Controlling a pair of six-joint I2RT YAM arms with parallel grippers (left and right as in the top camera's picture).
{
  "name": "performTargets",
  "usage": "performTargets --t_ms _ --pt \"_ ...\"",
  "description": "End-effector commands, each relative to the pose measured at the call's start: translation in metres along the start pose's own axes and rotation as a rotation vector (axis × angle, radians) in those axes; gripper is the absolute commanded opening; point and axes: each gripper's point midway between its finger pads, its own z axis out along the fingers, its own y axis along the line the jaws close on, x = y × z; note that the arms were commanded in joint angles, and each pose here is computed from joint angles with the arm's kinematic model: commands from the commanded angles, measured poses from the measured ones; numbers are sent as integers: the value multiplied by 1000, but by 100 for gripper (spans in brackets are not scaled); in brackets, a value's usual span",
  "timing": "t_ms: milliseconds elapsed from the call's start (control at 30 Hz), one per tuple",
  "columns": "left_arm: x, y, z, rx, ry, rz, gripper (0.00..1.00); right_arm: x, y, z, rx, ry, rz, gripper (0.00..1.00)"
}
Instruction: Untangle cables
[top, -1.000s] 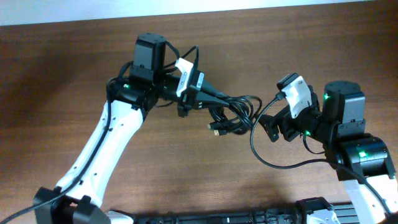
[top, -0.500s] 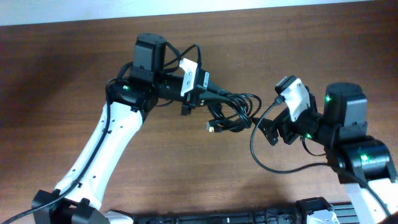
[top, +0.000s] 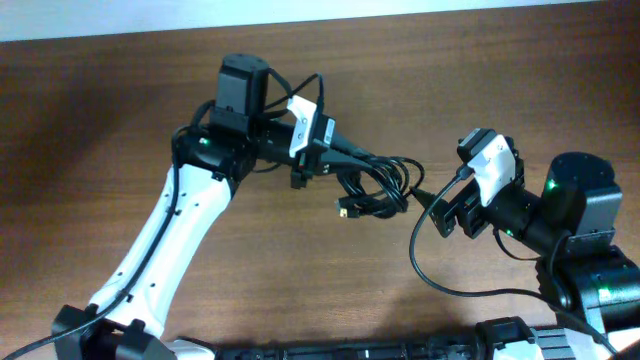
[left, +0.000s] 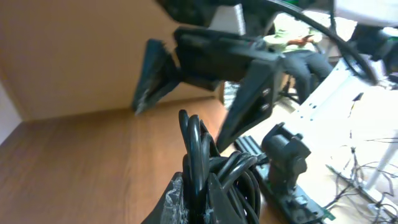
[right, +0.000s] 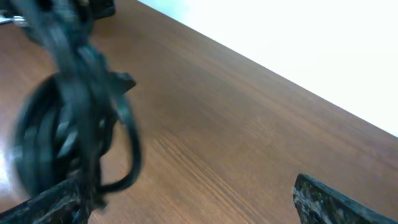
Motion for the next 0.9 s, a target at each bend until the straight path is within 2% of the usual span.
performTargets --t_ms 0,433,667,867 --pt "-23 -16 6 64 -43 47 0 0 -9 0 46 3 -9 99" --pt "-10 0 7 -30 36 47 0 -6 9 0 -57 -34 -10 99" --pt "-17 -9 10 22 -1 51 0 -6 9 0 -57 -34 -11 99" --pt "-11 -1 10 -23 35 51 0 -4 9 0 -60 -25 -4 98"
